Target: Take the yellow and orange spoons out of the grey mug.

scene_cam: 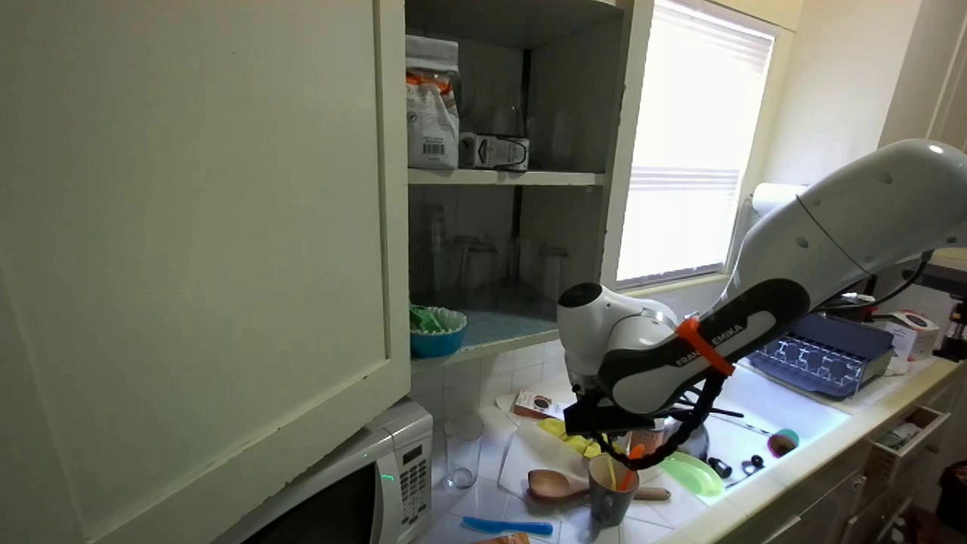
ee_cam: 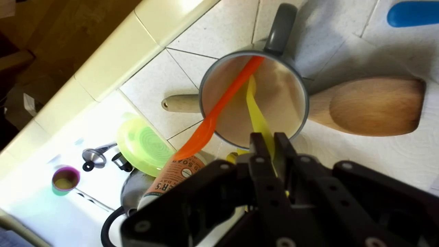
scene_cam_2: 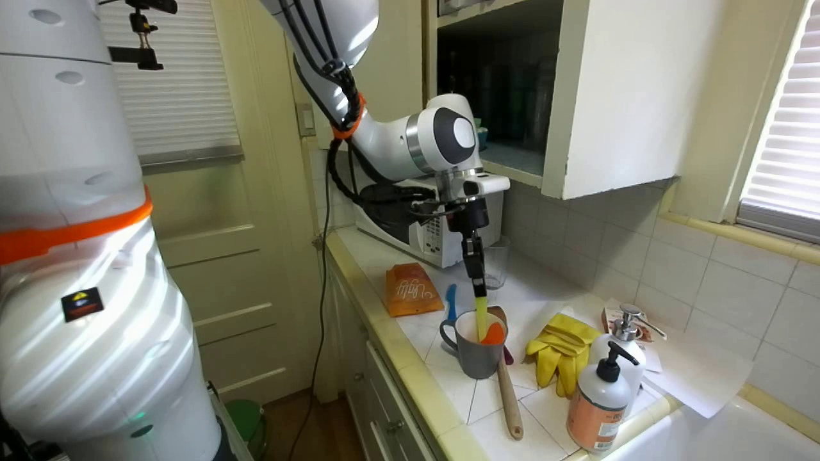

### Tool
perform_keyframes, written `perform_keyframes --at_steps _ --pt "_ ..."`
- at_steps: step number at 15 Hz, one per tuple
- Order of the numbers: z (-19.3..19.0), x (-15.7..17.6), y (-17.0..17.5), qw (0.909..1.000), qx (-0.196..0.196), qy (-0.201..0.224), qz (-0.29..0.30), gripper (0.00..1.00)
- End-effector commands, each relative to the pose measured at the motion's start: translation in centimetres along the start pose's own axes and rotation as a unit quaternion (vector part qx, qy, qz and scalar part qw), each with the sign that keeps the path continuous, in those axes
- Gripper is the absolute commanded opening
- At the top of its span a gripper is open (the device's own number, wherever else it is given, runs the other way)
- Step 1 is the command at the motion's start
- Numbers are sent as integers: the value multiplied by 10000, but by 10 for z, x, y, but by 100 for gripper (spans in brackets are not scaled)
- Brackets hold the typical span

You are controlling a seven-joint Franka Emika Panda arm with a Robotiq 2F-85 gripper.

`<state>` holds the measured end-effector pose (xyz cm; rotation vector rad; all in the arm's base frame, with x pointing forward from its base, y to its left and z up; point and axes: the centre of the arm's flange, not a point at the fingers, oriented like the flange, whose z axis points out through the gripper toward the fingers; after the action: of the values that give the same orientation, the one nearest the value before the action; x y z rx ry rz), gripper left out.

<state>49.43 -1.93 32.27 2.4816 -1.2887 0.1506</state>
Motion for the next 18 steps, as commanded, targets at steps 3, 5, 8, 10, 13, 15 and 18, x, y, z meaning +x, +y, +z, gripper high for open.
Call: perform_keyframes --at_steps 3,5,8,10,13,15,18 --pt "-55 -12 34 9988 369 329 61 3" --pt "-74 -12 36 9970 589 500 76 3" --pt "-102 -23 32 9921 848 910 -165 3" --pt "-114 -34 20 9859 940 1277 -534 3" --pt "-115 -48 -9 9739 794 1752 -1207 3" --pt "-105 -58 -28 9640 547 2033 -1622 3" --pt "-87 -65 -51 9410 291 2535 -2225 3"
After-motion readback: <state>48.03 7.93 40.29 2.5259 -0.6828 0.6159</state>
